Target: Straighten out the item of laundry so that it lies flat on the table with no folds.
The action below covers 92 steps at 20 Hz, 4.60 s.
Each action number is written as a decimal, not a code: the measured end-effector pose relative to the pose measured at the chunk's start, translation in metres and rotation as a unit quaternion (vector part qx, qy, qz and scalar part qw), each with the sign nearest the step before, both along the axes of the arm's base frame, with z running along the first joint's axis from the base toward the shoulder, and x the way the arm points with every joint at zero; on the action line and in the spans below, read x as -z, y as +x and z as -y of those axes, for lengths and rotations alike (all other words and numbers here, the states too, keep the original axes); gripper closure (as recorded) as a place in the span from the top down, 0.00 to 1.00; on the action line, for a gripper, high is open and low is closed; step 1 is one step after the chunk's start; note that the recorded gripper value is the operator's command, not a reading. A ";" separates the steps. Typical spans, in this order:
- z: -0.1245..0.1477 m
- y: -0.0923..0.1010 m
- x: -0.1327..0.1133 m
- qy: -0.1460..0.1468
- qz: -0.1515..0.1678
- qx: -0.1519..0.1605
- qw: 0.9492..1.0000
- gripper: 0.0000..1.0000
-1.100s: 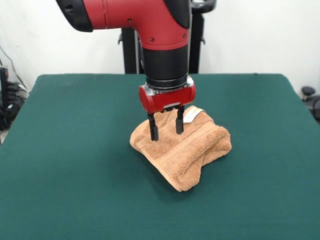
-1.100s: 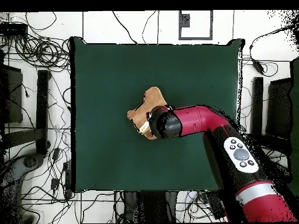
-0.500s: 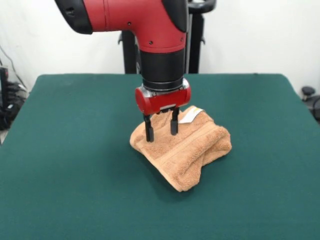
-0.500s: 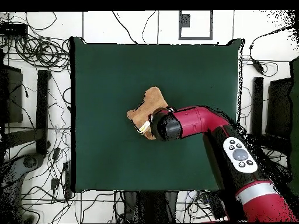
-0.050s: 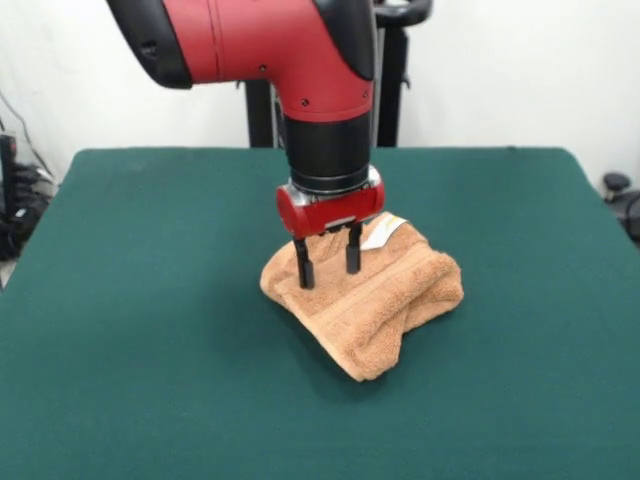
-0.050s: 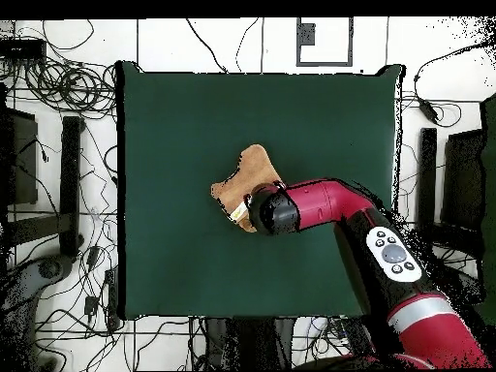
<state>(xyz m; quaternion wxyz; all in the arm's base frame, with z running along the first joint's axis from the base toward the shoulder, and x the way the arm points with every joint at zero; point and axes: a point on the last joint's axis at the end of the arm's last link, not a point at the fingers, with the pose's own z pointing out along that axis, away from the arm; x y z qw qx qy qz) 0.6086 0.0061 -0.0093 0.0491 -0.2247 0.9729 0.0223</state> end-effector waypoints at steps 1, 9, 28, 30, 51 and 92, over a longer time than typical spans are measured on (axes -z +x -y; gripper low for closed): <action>0.000 -0.001 0.002 0.001 -0.002 0.000 1.000 1.00; -0.002 -0.007 0.012 0.006 -0.011 0.001 1.000 1.00; -0.004 -0.005 0.007 -0.002 -0.004 -0.011 1.000 0.00; -0.004 -0.005 0.003 -0.002 -0.003 -0.010 1.000 0.00; -0.118 0.021 -0.104 0.015 0.046 -0.038 0.998 0.00; -0.178 0.009 -0.107 -0.035 0.139 -0.057 0.988 0.00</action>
